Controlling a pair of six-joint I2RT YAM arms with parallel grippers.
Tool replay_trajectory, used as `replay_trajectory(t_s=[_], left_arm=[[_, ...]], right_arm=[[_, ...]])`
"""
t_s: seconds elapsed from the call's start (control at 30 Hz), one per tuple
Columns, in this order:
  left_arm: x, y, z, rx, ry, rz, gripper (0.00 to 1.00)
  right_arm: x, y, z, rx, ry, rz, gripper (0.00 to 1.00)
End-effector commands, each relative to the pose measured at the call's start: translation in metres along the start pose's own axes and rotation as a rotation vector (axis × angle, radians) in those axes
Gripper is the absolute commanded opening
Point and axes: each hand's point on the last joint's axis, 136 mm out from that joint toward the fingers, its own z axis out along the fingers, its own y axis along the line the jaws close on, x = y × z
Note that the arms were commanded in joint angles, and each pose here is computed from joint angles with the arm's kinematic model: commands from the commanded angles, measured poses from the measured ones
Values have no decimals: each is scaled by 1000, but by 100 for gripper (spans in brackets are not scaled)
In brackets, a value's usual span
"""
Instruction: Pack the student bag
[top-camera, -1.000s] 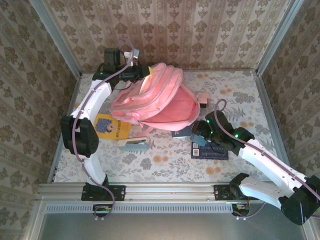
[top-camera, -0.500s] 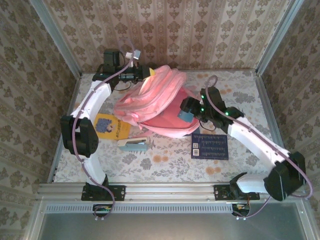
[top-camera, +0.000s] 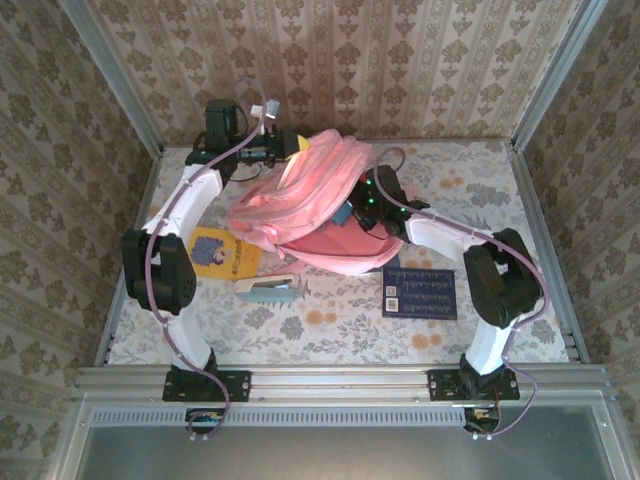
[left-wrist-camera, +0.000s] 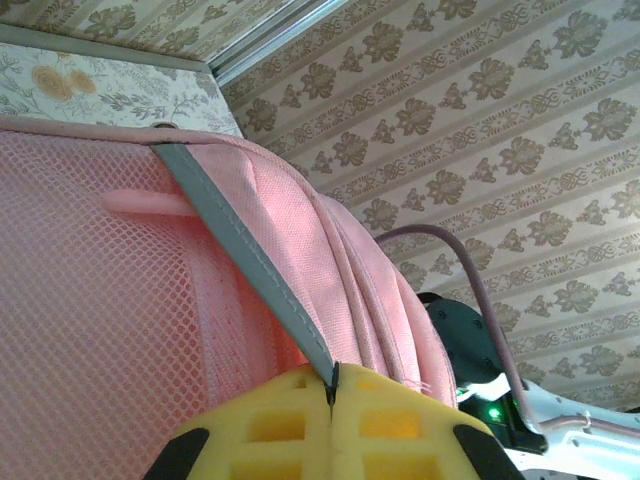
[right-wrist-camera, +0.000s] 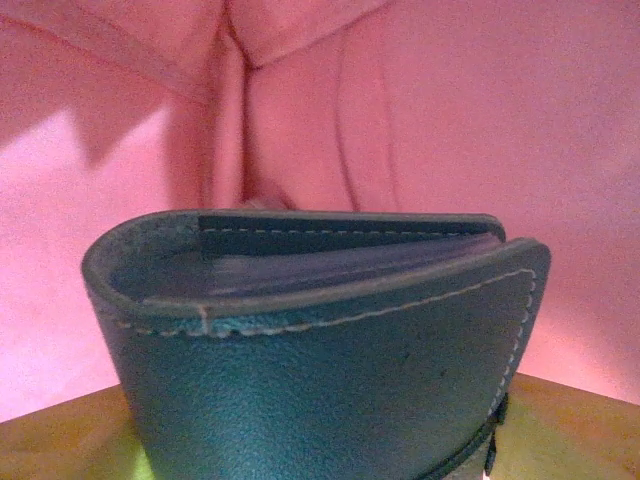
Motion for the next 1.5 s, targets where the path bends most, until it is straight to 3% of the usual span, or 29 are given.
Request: replay_trajectory(t_s=[0.0,0.67,0.73,0.8,0.87,1.17,1.47], left_arm=[[-15,-69,-19,118,-39,202,0],[-31,-64,-11,176,-56,172,0],[-32,-62,-9,189,-58,165,0],[-33,-59,-10,189,-60,163,0],[-35,-55,-12,180,-68,158,0],[-45,-33,-27,126,-126,118,0],[-54,-3,-49,16,-211,61,0]], right_arm=[[-11,49,8,-173,-32,55,74],[13,64,102,-225,-30,64,71],[22,82,110,-246,-20,19,76],[33,92,115,-232,4,-39,89],[41,96,114,-215,15,-97,99],[28,83,87,-218,-8,-149,100],[20,88,31,-139,-41,-397,100]])
